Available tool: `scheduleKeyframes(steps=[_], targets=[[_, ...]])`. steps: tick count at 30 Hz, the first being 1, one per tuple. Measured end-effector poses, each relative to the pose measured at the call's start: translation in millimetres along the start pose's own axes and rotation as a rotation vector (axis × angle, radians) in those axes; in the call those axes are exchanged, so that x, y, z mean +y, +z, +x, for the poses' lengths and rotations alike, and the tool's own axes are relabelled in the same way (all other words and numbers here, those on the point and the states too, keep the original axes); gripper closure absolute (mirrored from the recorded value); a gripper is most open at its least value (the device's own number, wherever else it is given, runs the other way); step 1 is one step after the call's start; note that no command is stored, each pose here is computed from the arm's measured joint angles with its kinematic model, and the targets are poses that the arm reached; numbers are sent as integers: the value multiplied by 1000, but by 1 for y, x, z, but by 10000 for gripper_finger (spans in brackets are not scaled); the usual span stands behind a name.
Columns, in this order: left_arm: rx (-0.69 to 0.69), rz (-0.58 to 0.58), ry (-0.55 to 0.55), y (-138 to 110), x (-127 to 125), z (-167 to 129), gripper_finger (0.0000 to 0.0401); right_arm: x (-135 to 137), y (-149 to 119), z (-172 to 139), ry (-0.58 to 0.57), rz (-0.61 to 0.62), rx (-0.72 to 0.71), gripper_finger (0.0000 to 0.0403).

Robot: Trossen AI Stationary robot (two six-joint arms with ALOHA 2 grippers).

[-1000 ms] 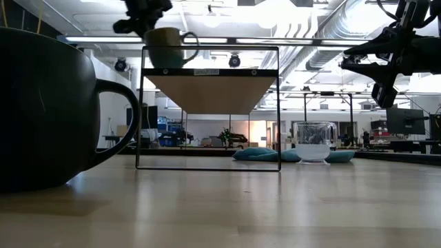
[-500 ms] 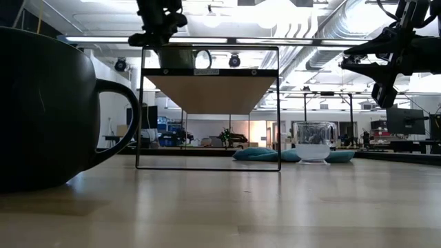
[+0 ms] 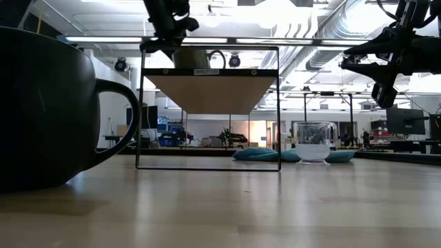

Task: Stack small to large cups/mugs on shelf
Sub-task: Put the brown and green mug on the shelf

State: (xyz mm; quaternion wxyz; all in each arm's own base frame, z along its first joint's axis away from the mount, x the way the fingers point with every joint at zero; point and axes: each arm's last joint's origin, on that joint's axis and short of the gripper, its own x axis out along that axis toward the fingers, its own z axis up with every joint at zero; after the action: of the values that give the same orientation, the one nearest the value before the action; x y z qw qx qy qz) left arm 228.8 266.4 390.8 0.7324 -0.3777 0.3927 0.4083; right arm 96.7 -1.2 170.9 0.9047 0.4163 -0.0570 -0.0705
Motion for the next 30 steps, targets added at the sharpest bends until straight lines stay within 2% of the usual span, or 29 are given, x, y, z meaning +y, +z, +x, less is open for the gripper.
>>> scheduleKeyframes(steps=[11,19,30], targets=[[-56,-7,-76,10,-9,10,388,0,0,0,0,11,0,297],[-44,-59,-76,13,-10,20,388,0,0,0,0,11,0,297],[-60,-27,-94,29,-36,16,388,0,0,0,-5,11,1,297]])
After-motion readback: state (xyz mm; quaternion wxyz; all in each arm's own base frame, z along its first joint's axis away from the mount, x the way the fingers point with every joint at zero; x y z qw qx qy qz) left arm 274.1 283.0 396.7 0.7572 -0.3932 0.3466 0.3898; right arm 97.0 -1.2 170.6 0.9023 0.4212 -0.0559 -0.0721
